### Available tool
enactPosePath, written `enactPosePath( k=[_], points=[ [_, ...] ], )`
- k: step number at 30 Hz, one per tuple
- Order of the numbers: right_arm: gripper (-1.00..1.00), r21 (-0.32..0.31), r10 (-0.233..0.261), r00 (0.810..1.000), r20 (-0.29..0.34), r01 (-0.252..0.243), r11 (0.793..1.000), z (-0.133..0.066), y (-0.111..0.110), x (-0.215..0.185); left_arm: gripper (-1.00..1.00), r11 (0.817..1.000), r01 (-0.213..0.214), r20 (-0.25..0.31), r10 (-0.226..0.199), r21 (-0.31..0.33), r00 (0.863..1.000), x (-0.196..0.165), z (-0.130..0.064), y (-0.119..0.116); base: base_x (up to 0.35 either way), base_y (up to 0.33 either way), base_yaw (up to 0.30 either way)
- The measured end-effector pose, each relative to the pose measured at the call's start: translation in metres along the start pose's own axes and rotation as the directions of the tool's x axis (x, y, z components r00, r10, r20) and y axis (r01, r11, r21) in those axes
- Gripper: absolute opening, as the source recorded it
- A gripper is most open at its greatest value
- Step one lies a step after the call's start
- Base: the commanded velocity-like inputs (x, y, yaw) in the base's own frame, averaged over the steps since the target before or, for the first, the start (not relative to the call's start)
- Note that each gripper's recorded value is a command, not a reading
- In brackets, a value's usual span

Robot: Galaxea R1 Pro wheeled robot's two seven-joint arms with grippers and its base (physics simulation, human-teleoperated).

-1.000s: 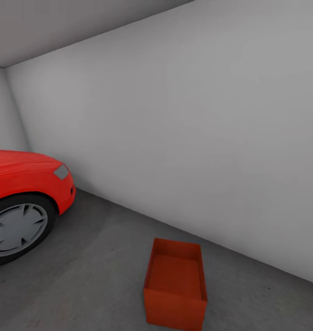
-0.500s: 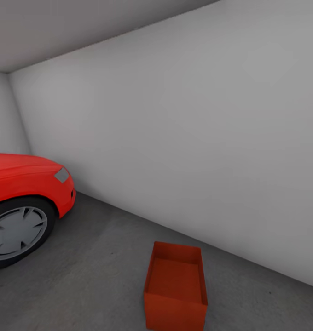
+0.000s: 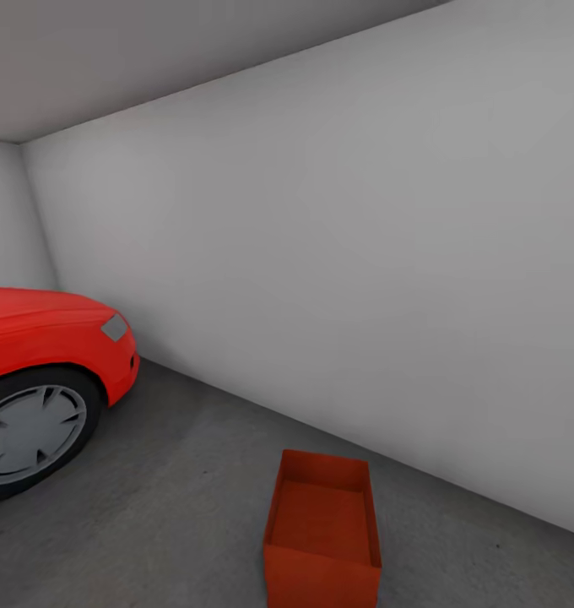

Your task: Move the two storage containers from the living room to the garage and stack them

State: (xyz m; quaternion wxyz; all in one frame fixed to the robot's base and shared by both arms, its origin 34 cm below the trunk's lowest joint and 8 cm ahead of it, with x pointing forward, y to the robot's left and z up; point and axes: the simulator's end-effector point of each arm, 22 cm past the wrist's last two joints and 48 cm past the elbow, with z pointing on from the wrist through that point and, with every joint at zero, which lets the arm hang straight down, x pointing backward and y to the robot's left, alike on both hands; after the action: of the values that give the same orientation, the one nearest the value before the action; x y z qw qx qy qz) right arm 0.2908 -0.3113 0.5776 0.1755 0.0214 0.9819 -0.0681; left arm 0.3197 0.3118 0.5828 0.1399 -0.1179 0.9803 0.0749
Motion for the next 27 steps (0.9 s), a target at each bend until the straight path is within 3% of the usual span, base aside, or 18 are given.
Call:
enactPosePath(
  k=[27],
  points=[
    [1.0,-0.019,-0.009,1.0,0.018,0.01,1.0,-0.001,0.014,-0.007,1.0,1.0,-0.007,0.024,0.007,0.002,1.0,-0.01,-0.002,0.0,0.0,0.0,0.0]
  ],
)
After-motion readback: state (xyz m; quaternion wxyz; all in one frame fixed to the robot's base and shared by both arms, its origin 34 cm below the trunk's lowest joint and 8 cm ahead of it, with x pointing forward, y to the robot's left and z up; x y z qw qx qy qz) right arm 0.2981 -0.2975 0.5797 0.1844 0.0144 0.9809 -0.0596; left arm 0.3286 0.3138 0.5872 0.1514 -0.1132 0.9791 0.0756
